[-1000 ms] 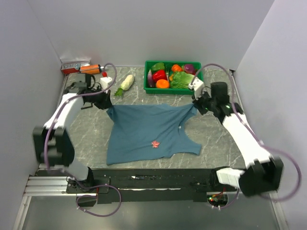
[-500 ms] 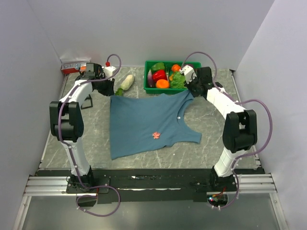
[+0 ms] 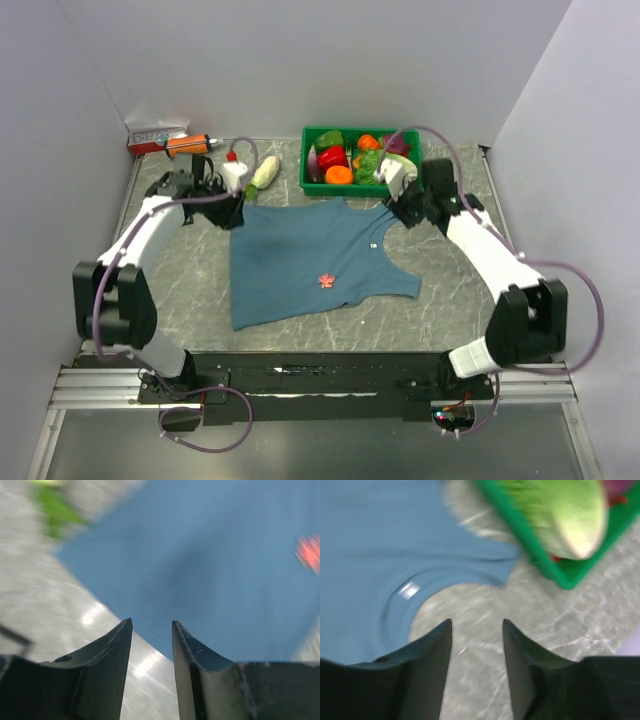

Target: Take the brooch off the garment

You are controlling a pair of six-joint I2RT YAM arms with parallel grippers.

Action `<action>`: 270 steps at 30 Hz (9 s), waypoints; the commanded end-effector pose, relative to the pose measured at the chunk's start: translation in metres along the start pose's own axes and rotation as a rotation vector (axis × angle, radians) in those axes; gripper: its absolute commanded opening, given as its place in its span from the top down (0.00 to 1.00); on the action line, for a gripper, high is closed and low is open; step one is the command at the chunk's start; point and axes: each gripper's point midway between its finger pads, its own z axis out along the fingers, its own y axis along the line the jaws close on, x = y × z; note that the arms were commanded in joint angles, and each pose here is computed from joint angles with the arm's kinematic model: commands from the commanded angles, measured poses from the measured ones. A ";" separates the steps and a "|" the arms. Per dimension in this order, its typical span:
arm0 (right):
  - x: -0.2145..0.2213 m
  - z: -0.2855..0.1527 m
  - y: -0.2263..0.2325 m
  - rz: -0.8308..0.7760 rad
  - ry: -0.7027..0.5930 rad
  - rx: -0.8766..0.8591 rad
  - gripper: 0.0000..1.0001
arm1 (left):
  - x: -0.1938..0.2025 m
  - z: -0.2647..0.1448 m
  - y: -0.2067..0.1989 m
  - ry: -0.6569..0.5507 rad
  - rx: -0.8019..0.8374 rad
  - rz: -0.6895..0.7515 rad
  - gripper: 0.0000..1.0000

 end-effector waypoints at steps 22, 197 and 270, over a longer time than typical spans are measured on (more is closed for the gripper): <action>0.190 -0.014 0.137 -0.309 0.466 -0.398 0.80 | 0.210 -0.002 -0.086 0.530 0.354 0.166 0.72; -0.030 0.098 0.252 -0.378 0.064 -0.480 0.54 | 0.019 0.010 -0.079 -0.076 0.245 -0.486 0.59; -0.019 0.076 0.201 -0.127 0.111 -0.447 1.00 | 0.002 0.020 -0.093 -0.071 0.374 -0.476 0.59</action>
